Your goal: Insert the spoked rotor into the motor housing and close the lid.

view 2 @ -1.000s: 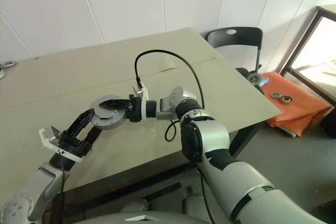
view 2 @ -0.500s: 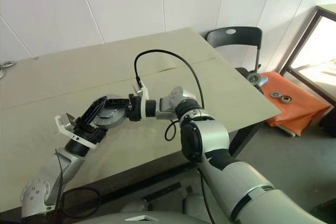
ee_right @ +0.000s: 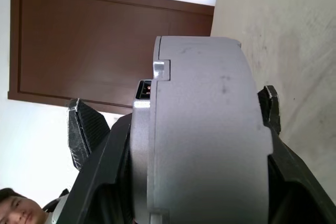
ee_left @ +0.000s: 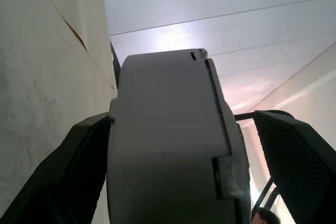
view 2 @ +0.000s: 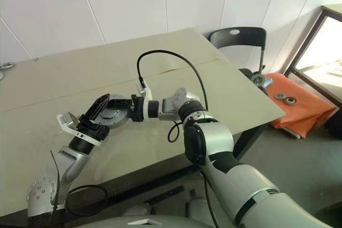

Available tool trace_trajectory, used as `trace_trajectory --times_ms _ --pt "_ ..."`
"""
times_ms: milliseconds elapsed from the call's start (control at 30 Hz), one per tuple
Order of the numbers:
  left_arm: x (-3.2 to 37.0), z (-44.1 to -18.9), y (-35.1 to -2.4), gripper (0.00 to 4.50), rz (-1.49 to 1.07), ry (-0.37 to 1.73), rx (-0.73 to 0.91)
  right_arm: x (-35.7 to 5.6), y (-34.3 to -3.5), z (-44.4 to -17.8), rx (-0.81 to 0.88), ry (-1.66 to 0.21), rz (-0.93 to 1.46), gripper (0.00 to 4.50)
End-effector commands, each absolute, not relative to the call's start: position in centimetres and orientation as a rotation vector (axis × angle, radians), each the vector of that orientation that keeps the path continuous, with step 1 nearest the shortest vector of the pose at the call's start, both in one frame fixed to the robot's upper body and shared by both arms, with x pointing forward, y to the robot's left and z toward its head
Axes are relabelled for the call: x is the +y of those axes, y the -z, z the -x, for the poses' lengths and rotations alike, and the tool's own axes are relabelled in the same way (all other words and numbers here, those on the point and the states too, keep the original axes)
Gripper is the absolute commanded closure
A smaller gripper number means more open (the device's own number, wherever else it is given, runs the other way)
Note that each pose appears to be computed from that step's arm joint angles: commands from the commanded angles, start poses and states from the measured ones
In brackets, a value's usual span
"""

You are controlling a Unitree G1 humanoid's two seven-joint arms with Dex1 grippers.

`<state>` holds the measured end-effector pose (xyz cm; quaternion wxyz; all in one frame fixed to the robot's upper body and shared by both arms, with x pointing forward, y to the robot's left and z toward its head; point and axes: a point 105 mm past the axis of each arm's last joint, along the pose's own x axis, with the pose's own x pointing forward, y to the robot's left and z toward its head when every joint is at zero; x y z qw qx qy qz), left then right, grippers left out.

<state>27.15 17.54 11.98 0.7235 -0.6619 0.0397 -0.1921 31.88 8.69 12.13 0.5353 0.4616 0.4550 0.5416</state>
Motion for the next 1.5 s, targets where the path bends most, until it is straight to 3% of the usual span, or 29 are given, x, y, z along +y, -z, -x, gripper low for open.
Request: trace_trajectory --times_ms 33,100,167,400,500,1233,1333,1467,1500 --pt "17.6 -27.4 -14.1 0.05 1.406 0.462 0.008 9.3 -14.0 -32.2 1.027 -1.342 -1.125 2.18" --pt "17.8 -27.5 -14.1 0.05 1.4 0.447 -0.003 9.3 -14.0 -32.2 1.028 -1.338 -1.123 2.18" --pt "18.0 -27.6 -13.9 0.42 1.368 0.418 -0.004 9.3 -13.9 -32.2 1.028 -1.335 -1.12 2.18" --pt "18.7 -28.1 -13.6 0.42 1.295 0.356 -0.028 9.3 -13.7 -32.2 1.03 -1.326 -1.106 2.18" --pt "18.8 -28.2 -13.6 0.01 1.284 0.34 -0.04 9.3 -13.6 -32.2 1.031 -1.323 -1.102 2.18" --pt "19.2 -28.6 -13.8 0.01 1.258 0.299 -0.079 9.3 -13.3 -32.4 1.03 -1.3 -1.089 2.18" --pt "19.4 -28.6 -13.2 0.58 1.268 0.276 -0.055 9.3 -13.2 -32.4 1.032 -1.296 -1.088 2.18" --pt "19.0 -28.6 -13.2 1.92 1.291 0.299 -0.044 9.3 -13.2 -32.4 1.031 -1.292 -1.088 2.18" --pt "19.0 -28.6 -13.1 1.92 1.295 0.298 -0.041 9.3 -13.2 -32.5 1.03 -1.291 -1.088 2.18"
